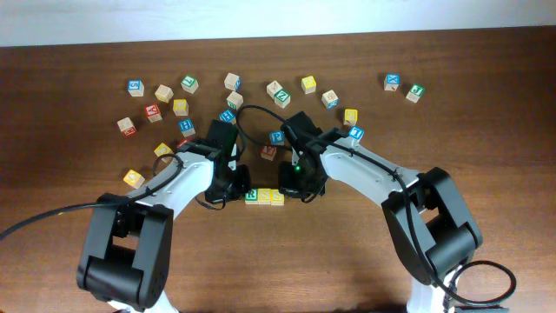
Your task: Spell out RSS
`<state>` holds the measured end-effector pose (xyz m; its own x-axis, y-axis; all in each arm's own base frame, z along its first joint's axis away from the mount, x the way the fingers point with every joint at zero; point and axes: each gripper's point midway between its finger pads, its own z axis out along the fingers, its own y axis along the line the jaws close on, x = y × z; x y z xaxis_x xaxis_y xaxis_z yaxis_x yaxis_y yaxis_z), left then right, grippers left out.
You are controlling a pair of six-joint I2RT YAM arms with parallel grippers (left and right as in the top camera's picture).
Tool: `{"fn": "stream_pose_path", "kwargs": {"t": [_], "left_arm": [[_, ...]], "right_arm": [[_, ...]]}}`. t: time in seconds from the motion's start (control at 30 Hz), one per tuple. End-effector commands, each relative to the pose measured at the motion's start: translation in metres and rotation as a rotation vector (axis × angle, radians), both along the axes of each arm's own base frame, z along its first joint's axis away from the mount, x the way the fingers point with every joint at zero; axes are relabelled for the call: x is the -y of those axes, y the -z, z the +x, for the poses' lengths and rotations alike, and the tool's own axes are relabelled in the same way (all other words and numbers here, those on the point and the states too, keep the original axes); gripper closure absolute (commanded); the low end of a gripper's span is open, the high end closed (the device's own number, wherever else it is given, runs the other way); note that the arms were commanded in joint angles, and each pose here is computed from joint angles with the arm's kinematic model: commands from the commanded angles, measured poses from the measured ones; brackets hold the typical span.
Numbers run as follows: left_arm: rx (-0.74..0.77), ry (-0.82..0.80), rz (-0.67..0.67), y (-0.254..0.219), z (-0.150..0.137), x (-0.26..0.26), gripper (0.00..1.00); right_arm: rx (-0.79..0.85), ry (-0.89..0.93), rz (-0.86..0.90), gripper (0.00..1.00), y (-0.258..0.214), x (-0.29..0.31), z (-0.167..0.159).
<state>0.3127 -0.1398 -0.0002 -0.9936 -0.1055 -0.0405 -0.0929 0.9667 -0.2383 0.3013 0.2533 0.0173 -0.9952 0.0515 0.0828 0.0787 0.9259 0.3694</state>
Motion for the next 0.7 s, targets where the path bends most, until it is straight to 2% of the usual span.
{"fn": "stream_pose_path", "kwargs": {"t": [0.0, 0.1, 0.3, 0.4, 0.5, 0.67], "left_arm": [[-0.02, 0.036, -0.029, 0.004, -0.006, 0.007, 0.94], [-0.042, 0.035, -0.022, 0.004, -0.011, 0.005, 0.98], [-0.059, 0.033, -0.012, 0.005, -0.015, 0.003, 0.98], [-0.059, 0.023, 0.083, 0.008, -0.017, -0.014, 0.98], [-0.062, 0.021, 0.115, 0.009, -0.018, -0.02, 1.0], [-0.033, -0.072, 0.193, -0.013, -0.012, -0.047, 1.0]], "right_arm": [[-0.011, 0.002, -0.003, 0.96, 0.001, -0.007, -0.003], [0.007, -0.012, -0.031, 0.96, 0.003, 0.002, 0.001], [0.026, -0.035, -0.032, 0.94, 0.003, 0.004, 0.004], [0.034, -0.037, -0.078, 0.91, 0.005, 0.012, 0.005], [0.036, -0.031, -0.115, 0.9, 0.002, 0.022, 0.008], [0.081, -0.051, -0.211, 0.9, -0.05, 0.051, 0.028]]}}
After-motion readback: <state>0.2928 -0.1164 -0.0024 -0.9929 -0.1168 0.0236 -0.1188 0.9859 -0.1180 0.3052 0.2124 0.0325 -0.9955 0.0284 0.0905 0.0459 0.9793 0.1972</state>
